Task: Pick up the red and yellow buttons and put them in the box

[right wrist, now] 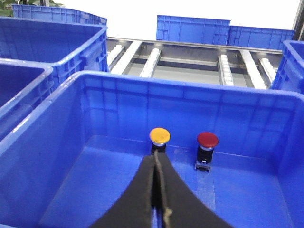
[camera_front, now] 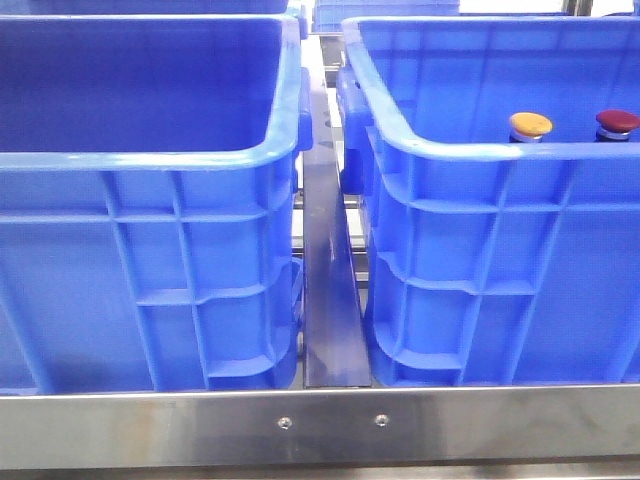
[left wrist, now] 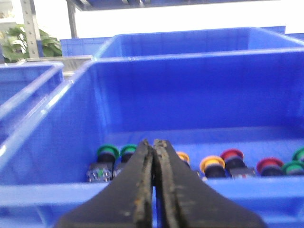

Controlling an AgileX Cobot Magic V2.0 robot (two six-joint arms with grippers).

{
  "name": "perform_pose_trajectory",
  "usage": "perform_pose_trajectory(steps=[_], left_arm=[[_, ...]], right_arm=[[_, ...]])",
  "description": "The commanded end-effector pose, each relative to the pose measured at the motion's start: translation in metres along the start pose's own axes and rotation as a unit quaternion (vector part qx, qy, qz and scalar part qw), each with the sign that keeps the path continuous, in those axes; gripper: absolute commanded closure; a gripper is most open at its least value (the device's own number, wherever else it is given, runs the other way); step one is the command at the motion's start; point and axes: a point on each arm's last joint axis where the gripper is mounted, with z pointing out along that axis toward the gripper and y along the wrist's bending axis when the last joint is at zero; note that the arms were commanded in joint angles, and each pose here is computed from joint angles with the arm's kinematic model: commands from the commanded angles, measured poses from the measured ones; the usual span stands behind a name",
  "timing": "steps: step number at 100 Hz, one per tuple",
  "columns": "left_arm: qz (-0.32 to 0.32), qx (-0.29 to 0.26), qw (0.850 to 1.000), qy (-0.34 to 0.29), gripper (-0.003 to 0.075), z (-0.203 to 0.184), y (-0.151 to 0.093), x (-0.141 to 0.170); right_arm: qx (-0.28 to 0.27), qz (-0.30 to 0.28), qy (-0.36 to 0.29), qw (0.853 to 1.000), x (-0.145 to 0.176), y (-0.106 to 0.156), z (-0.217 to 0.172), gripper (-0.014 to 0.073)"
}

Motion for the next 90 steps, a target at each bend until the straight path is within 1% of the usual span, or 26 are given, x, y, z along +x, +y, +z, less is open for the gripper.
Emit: perform_pose_trajectory(steps=[1, 90], left_arm=[[0.000, -0.003, 1.000, -0.021, 0.0739, -0.0017, 0.0005, 0.0090], [0.006, -0.001, 1.000, -0.016, 0.0739, -0.0017, 0.0003, 0.0099]], right_arm=[[0.017, 0.003, -0.023, 1.000, -0.0104, -0.0032, -0.0006, 0.0662], [0.016, 0.003, -0.023, 1.000, -0.0102, -0.0030, -0.0006, 0.0662]])
